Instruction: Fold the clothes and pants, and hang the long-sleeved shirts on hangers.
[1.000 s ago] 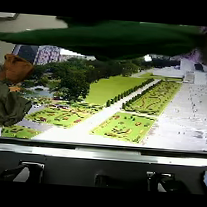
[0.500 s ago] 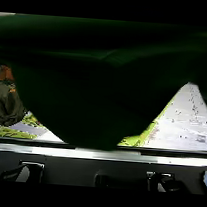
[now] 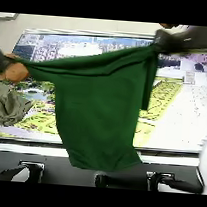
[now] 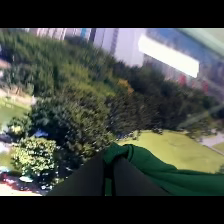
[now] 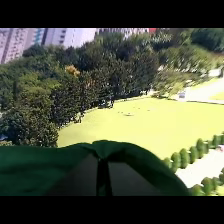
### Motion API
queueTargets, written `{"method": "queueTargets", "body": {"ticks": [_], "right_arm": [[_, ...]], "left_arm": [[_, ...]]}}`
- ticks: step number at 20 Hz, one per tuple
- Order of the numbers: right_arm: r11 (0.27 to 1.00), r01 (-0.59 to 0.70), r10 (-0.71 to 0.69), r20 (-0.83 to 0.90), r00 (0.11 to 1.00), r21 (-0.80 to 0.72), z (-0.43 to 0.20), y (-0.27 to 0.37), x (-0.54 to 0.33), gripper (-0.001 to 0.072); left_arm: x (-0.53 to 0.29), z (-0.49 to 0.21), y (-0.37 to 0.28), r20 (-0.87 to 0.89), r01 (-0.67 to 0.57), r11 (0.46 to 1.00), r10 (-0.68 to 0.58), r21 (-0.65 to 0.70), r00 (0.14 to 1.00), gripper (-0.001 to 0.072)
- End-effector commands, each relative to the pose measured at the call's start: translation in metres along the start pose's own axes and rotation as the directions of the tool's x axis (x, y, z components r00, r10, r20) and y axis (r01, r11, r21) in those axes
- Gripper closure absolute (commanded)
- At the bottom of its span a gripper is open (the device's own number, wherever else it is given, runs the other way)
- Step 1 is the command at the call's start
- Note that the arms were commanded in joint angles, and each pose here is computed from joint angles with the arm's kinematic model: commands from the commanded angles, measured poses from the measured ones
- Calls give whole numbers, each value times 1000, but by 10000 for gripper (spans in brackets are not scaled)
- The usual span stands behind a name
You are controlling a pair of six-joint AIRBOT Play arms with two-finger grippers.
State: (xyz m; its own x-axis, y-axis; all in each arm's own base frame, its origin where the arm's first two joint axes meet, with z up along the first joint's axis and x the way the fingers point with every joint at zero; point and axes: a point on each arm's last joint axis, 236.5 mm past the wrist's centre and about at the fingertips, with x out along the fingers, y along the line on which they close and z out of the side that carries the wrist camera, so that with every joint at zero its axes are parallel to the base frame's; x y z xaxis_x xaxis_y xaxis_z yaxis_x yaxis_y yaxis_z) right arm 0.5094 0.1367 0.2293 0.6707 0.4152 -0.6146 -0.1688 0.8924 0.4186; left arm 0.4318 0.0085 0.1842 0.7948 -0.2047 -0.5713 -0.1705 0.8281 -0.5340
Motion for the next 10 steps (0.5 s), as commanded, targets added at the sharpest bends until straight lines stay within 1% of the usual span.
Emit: {"method": "queueTargets", "body": {"ticks": [1, 3, 4, 5, 6, 8, 10], "right_arm": [[978, -70, 91, -102, 991, 195, -35, -29, 125, 684], [954, -88, 143, -180, 973, 285, -66, -34, 163, 683], [943, -76, 152, -217, 964, 323, -80, -37, 176, 679], [938, -61, 156, -260, 953, 341, -95, -38, 184, 648], [940, -53, 160, -298, 941, 338, -107, -36, 188, 620], [948, -59, 168, -334, 927, 312, -116, -35, 185, 610], [971, -97, 172, -364, 915, 217, -115, -34, 165, 444]], "left_arm": [[103, -54, 48, -129, -76, 995, 67, -63, 989, 689], [139, -87, 61, -219, -106, 992, 89, -68, 972, 688], [150, -101, 66, -257, -118, 991, 97, -69, 962, 688], [159, -114, 69, -288, -126, 990, 102, -67, 952, 688], [164, -122, 69, -308, -130, 989, 104, -64, 946, 688], [165, -127, 67, -323, -128, 990, 101, -62, 941, 687], [159, -127, 64, -346, -122, 990, 92, -67, 934, 687]]}}
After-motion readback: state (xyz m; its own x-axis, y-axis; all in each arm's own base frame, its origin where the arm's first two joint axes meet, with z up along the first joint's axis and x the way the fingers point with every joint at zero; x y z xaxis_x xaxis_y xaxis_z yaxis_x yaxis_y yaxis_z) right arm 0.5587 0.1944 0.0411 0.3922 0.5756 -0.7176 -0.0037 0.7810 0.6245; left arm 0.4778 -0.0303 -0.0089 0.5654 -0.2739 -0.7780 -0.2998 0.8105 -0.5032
